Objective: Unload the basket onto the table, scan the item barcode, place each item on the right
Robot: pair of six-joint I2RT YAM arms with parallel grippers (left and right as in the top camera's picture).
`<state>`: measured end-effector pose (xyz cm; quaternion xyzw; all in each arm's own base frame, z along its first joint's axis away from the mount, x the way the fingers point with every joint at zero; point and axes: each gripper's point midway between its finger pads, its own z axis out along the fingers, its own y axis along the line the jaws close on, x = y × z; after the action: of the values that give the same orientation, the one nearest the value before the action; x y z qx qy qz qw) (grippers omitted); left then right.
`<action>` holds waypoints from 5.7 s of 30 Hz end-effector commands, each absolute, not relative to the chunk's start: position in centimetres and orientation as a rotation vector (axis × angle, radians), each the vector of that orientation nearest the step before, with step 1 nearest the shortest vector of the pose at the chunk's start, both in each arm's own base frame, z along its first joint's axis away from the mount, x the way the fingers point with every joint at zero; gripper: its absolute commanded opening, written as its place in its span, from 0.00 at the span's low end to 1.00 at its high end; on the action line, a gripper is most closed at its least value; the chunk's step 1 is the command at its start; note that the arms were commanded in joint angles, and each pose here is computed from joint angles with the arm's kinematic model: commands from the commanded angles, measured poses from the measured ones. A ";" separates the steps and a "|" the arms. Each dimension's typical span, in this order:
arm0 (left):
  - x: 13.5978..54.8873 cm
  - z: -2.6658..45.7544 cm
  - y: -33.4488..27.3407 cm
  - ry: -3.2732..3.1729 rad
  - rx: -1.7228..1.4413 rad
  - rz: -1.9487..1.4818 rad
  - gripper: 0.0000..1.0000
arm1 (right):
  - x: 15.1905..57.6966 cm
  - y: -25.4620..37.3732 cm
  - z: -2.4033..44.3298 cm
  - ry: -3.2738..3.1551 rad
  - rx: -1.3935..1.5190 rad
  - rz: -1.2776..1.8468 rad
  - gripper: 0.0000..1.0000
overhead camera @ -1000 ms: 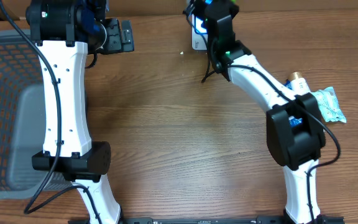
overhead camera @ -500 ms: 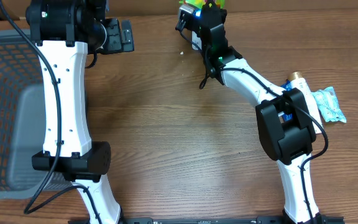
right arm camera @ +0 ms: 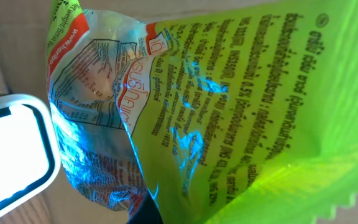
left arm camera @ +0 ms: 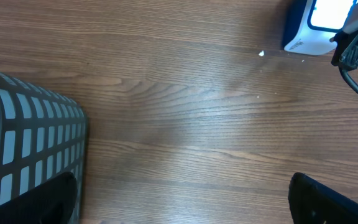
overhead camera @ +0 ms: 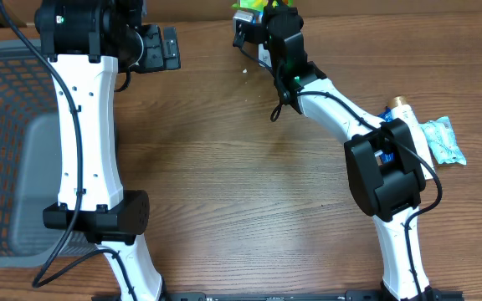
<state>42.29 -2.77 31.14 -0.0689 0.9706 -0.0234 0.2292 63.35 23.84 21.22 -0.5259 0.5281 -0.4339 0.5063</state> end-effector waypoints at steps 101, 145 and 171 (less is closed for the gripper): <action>42.5 30.7 -3.2 2.682 -0.199 -0.081 1.00 | 38.2 -5.7 19.7 2.722 0.516 0.543 1.00; 42.5 30.7 -3.2 2.682 -0.199 -0.081 0.99 | 26.3 4.3 35.4 1.886 -0.236 0.181 1.00; 42.5 30.7 -3.2 2.682 -0.199 -0.081 1.00 | 23.7 6.1 18.5 1.512 -0.270 0.219 1.00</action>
<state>42.29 -2.78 31.12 -0.0689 0.9707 -0.0236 0.2289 23.79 6.07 18.92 -0.1242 0.6803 0.0966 0.7158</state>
